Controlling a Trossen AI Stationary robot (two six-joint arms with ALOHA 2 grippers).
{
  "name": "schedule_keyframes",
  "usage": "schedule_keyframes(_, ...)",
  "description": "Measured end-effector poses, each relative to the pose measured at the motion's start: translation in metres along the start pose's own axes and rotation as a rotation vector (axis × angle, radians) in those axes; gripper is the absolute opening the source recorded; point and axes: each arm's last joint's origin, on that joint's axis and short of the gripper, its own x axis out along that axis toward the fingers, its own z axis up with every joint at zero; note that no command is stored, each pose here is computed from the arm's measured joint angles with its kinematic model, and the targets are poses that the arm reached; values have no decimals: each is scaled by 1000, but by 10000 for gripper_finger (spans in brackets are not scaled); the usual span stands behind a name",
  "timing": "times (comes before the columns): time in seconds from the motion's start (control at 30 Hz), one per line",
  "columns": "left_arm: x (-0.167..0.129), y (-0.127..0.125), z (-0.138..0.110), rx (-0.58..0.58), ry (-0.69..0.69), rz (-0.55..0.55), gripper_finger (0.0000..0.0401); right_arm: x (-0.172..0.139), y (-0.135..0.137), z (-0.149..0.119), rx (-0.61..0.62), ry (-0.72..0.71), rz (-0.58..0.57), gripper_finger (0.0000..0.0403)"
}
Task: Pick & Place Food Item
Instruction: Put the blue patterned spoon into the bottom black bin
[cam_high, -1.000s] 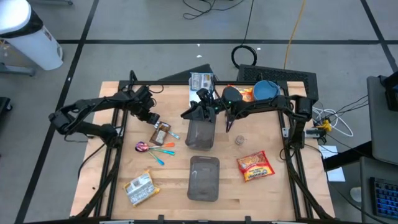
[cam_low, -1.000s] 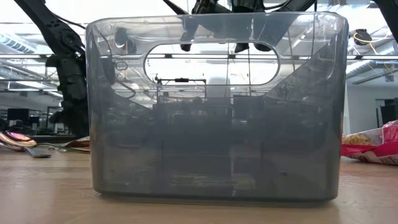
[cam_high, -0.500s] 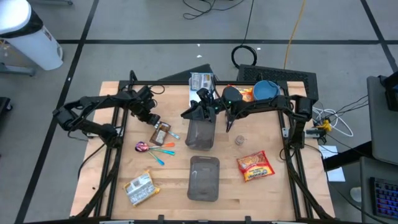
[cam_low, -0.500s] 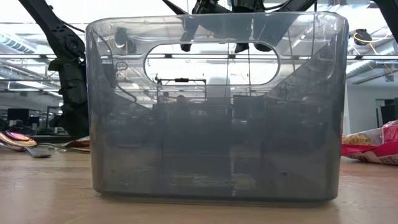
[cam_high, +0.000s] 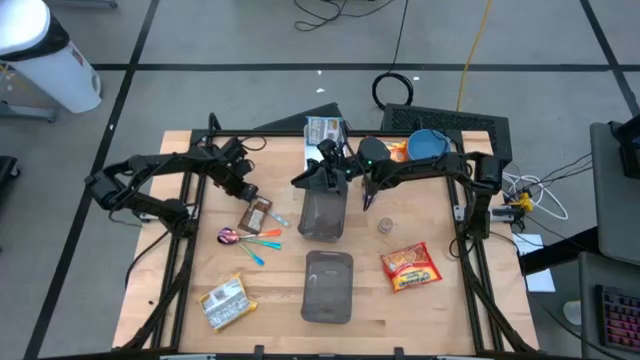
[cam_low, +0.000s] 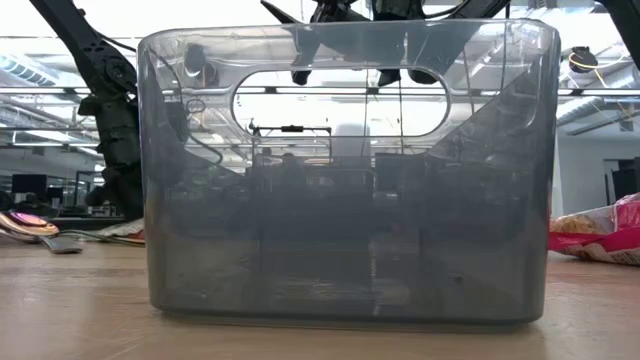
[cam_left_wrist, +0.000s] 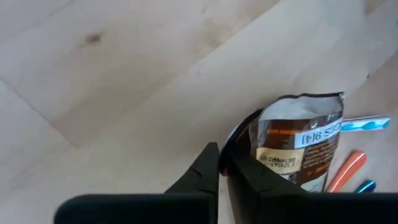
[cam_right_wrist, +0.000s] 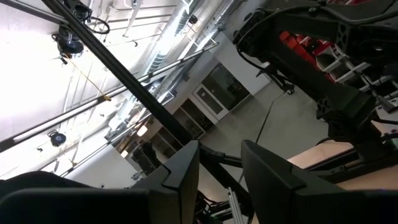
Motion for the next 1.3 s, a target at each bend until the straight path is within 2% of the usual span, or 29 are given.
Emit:
schedule_keyframes(0.17, 1, -1, 3, 14, -28, -12, 27, 0, 0, 0, 1, 0, 0, 112)
schedule_keyframes(0.4, -1, -1, 4, 24, -47, 7, 11, 0, 0, 0, 1, 1, 0, 112)
schedule_keyframes(0.63, -16, -6, 13, 74, -78, 83, 9, 0, 0, 0, 2, 1, 0, 112)
schedule_keyframes(0.8, -48, -21, 34, 174, -134, 193, 10, 0, 0, 0, 2, 1, 0, 112)
schedule_keyframes(1.1, -134, -61, 68, 398, -338, 423, 3, 0, 0, 0, 2, 1, 0, 112)
schedule_keyframes(1.3, -190, -92, 78, 536, -479, 463, 3, -5, -3, 5, -3, -10, -12, 112)
